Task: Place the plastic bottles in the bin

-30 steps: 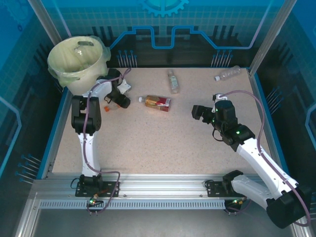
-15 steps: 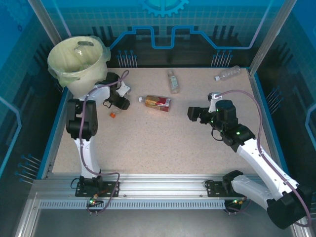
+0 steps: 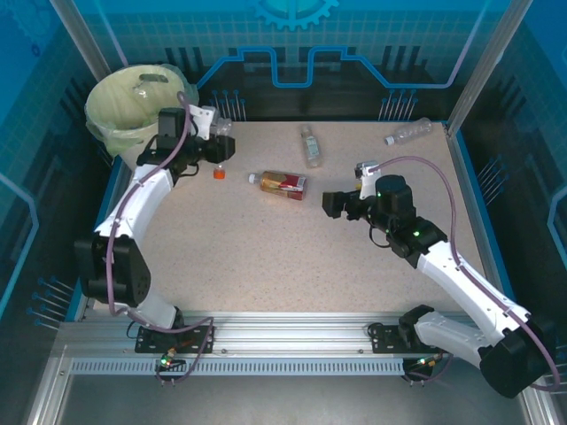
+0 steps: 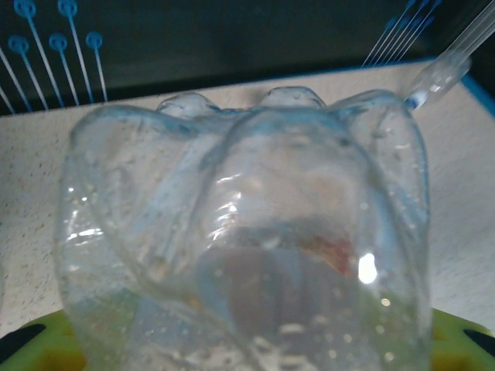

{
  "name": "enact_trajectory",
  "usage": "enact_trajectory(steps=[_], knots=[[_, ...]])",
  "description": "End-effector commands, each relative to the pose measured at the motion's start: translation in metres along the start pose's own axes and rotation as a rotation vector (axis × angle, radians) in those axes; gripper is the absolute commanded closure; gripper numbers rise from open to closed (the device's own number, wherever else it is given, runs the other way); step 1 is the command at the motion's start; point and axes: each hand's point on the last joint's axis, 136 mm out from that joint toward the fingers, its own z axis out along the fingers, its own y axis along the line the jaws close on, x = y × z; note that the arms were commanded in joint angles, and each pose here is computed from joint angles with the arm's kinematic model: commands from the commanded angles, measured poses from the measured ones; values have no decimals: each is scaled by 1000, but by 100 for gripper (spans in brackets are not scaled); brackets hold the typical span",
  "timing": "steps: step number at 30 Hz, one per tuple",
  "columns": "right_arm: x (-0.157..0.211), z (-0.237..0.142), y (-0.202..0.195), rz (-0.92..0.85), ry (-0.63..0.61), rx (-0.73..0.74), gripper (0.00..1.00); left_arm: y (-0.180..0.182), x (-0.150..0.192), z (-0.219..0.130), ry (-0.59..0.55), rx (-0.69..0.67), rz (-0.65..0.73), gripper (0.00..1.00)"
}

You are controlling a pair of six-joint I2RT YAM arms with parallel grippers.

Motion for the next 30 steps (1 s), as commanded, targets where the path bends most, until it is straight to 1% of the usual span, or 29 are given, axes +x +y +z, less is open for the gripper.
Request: enact_trajectory(steps=[1, 3, 6, 9, 12, 14, 16, 20, 25, 30], knots=[[-26, -1, 25, -49, -80, -103, 0, -21, -42, -25, -103, 53, -74, 50], [-27, -1, 31, -66, -89, -132, 0, -20, -61, -37, -150, 25, -93, 50], [-29, 1, 34, -73, -99, -136, 0, -9, -93, -59, -265, -36, -154, 48], [-31, 2, 32, -76, -103, -122, 0, 6, -124, -85, -375, -76, -212, 47], [-30, 2, 30, -80, -102, -109, 0, 26, -149, -107, -452, -98, -277, 47], [-30, 2, 28, -82, -99, -101, 0, 41, -161, -117, -489, -146, -281, 47], [-29, 2, 27, -81, -96, -93, 0, 56, -175, -127, -524, -194, -254, 47], [-28, 0, 26, -82, -94, -84, 0, 92, -193, -131, -537, -338, -190, 47], [-29, -3, 23, -79, -99, -69, 0, 124, -203, -117, -523, -412, -139, 46], [-28, -7, 22, -84, -97, -58, 0, 153, -203, -98, -487, -487, -122, 46]])
